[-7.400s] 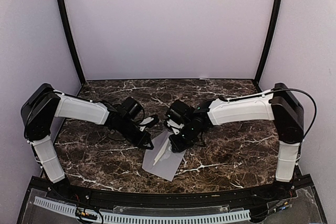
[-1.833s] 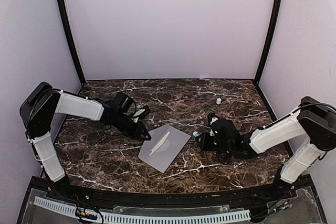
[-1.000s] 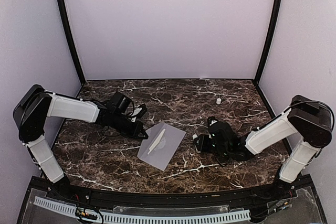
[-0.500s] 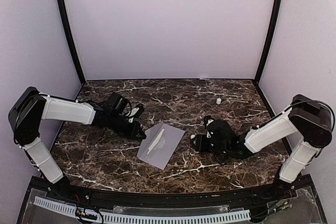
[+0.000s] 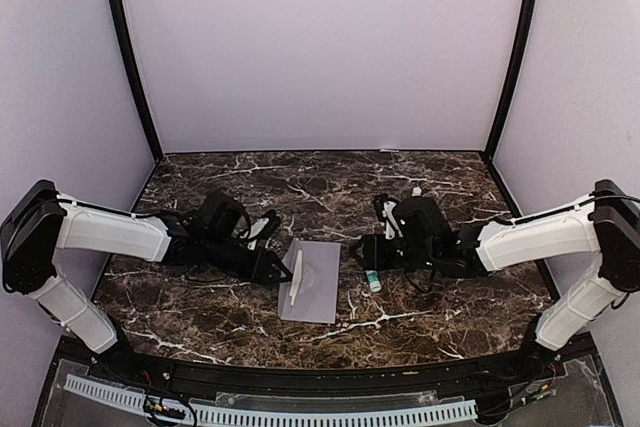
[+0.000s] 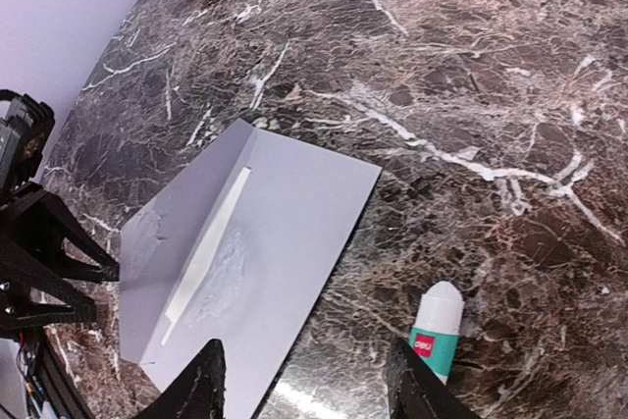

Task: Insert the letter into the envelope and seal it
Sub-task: Adjust the envelope at the center of the board, then seal the envelope flap on the envelope.

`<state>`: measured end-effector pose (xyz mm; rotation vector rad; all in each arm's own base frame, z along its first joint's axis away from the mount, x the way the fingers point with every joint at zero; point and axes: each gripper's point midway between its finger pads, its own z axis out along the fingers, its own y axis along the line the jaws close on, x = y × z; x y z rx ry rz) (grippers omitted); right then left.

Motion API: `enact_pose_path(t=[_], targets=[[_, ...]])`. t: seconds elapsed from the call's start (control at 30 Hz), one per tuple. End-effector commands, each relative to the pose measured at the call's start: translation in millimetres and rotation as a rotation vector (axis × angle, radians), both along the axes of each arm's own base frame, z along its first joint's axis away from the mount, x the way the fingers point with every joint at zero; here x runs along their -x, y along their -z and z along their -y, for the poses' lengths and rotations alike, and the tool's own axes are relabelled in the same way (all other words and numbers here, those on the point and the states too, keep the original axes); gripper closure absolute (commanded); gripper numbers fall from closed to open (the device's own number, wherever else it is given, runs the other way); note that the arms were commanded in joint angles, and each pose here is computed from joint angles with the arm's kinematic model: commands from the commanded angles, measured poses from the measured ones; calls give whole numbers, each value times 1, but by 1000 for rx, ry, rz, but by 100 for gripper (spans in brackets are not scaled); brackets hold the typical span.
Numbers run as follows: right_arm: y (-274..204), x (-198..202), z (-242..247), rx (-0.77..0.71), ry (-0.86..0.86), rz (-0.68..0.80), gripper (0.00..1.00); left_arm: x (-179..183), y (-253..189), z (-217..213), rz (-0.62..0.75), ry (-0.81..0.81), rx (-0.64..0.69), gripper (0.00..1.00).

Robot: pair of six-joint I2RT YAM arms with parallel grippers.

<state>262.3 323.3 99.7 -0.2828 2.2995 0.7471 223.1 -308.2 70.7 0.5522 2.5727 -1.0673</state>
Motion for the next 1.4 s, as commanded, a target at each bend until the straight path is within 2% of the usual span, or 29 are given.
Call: enact_pose_path(t=[0.0, 0.33, 0.53, 0.8, 0.87, 0.93, 1.0, 1.37], targets=[[-10, 8, -21, -30, -97, -34, 51, -9, -22, 9, 57, -17, 72, 57], [-1, 31, -75, -101, -261, -127, 74, -11, -18, 21, 47, -11, 104, 57], [7, 35, -88, -123, -299, -159, 76, -20, -39, 7, 123, -88, 67, 54], [30, 40, -96, -98, -323, -207, 81, -26, -26, -42, 78, -269, 64, 50], [36, 40, -95, -87, -320, -218, 82, -29, -22, -54, 67, -312, 78, 52], [41, 40, -95, -80, -320, -228, 83, -31, -17, -62, 58, -337, 84, 62], [44, 40, -95, -77, -318, -236, 83, -31, -9, -64, 41, -342, 83, 65], [49, 40, -94, -71, -307, -247, 84, -34, 24, -55, -31, -300, 48, 79]])
